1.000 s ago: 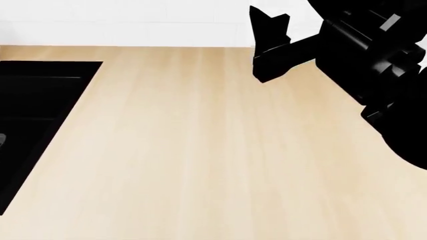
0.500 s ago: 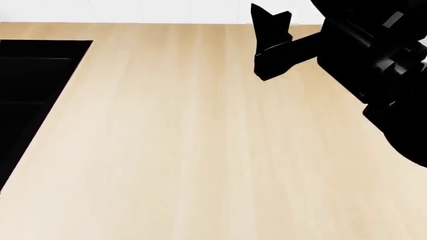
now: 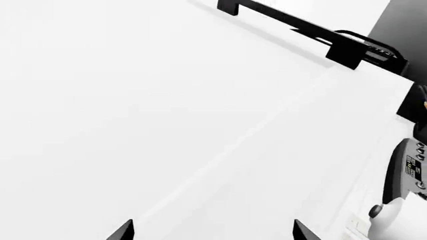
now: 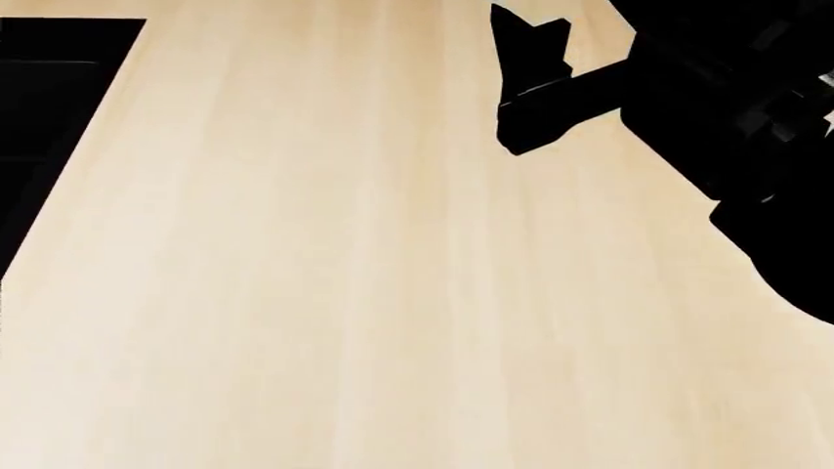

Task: Pick the cherry, apricot from the counter and place them in the cabinet. Then close the cabinet.

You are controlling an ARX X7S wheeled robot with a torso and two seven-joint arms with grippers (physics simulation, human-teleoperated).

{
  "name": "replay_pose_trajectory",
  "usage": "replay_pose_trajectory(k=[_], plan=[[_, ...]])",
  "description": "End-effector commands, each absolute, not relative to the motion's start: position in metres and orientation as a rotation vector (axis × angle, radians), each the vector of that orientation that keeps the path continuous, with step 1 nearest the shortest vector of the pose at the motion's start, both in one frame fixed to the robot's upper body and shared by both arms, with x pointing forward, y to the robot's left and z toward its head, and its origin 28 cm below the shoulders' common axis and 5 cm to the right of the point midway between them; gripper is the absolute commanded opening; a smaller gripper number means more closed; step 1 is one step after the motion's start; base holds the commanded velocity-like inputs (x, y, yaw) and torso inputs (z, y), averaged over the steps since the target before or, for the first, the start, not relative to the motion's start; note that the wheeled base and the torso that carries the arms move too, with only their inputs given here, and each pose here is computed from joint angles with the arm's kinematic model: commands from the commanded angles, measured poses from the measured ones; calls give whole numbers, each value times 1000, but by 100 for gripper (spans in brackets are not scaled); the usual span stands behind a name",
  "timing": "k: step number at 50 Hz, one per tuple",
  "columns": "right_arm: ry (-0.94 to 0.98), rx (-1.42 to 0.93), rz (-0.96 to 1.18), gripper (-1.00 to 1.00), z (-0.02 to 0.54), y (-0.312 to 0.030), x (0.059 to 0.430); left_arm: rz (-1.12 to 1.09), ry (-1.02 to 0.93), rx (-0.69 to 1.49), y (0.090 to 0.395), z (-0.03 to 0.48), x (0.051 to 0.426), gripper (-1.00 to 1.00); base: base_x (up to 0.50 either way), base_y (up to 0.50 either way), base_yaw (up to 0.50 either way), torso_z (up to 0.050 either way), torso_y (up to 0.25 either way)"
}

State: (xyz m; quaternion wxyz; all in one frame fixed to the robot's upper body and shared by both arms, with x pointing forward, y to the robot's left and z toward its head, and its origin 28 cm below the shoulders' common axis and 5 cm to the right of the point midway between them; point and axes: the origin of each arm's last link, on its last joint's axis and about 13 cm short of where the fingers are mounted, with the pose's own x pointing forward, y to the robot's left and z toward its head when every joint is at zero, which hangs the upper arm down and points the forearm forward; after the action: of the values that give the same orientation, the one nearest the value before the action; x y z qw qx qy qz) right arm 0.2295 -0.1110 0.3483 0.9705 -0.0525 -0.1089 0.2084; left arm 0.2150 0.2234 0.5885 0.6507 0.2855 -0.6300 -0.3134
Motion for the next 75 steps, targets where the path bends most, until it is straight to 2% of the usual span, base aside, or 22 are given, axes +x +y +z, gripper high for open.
replay_pose_trajectory(k=[1, 30, 39, 63, 75], plan=[[-229, -110, 421, 100, 349, -110, 228, -919, -708, 664, 189, 531, 292, 100, 11, -5, -7, 1, -174], [-226, -105, 419, 100, 347, -111, 228, -916, -691, 678, 189, 528, 295, 100, 5, -5, -9, 0, -40], [-226, -104, 420, 100, 347, -110, 228, -838, -581, 821, 183, 526, 301, 100, 4, -6, -9, 0, -100], [-223, -105, 420, 100, 347, -110, 229, -724, -275, 948, 177, 519, 330, 100, 8, -8, -16, 0, -7], [-224, -105, 419, 100, 347, -111, 229, -693, -210, 967, 177, 517, 337, 100, 9, -10, -13, 0, -10]])
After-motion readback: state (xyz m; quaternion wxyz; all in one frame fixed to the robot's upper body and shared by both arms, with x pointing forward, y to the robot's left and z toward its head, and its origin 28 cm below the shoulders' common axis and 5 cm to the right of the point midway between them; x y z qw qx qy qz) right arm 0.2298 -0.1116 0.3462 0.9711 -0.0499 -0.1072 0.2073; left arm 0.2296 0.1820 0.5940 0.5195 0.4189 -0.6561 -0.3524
